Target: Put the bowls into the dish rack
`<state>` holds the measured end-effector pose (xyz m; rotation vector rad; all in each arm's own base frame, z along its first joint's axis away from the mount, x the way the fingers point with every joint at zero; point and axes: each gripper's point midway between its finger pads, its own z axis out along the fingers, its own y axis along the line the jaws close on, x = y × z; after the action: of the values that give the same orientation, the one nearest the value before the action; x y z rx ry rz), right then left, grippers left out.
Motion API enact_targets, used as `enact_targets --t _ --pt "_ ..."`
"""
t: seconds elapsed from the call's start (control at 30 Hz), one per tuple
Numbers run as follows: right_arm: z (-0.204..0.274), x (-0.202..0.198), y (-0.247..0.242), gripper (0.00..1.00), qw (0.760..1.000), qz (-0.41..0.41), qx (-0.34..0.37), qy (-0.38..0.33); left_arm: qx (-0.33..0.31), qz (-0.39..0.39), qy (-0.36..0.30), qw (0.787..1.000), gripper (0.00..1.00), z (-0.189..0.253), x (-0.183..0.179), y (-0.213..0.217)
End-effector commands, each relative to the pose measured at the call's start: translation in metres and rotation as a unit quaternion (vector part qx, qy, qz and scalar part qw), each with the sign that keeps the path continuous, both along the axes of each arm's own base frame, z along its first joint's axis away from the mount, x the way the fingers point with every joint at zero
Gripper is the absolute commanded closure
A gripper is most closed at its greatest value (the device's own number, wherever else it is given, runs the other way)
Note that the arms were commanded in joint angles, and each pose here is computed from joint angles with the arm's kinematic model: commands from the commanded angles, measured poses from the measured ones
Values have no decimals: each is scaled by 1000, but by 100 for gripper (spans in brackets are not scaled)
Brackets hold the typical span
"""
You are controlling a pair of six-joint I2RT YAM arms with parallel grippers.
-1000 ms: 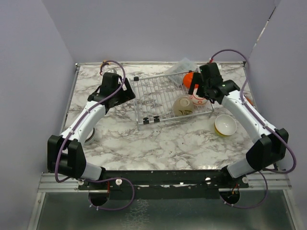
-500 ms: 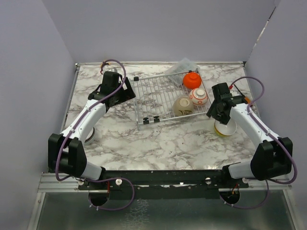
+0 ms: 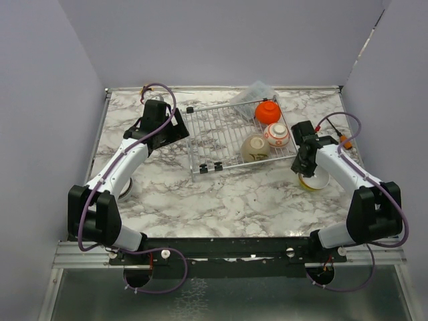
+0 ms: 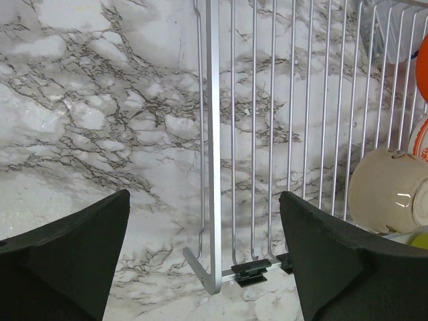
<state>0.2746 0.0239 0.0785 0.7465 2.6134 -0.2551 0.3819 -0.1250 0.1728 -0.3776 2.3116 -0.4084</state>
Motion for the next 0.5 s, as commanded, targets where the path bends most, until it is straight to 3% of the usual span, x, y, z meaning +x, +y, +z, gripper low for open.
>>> enact_targets --t 0.0,0.13,0.47 --pt "4 5 -15 74 999 -5 -38 -12 1 8 -4 1000 6 6 5 3" --pt "11 8 -22 98 998 3 -62 -13 0 8 -2 1000 6 5 5 3" --pt "57 27 -35 99 993 4 -105 -51 0 8 -8 1000 6 9 6 3"
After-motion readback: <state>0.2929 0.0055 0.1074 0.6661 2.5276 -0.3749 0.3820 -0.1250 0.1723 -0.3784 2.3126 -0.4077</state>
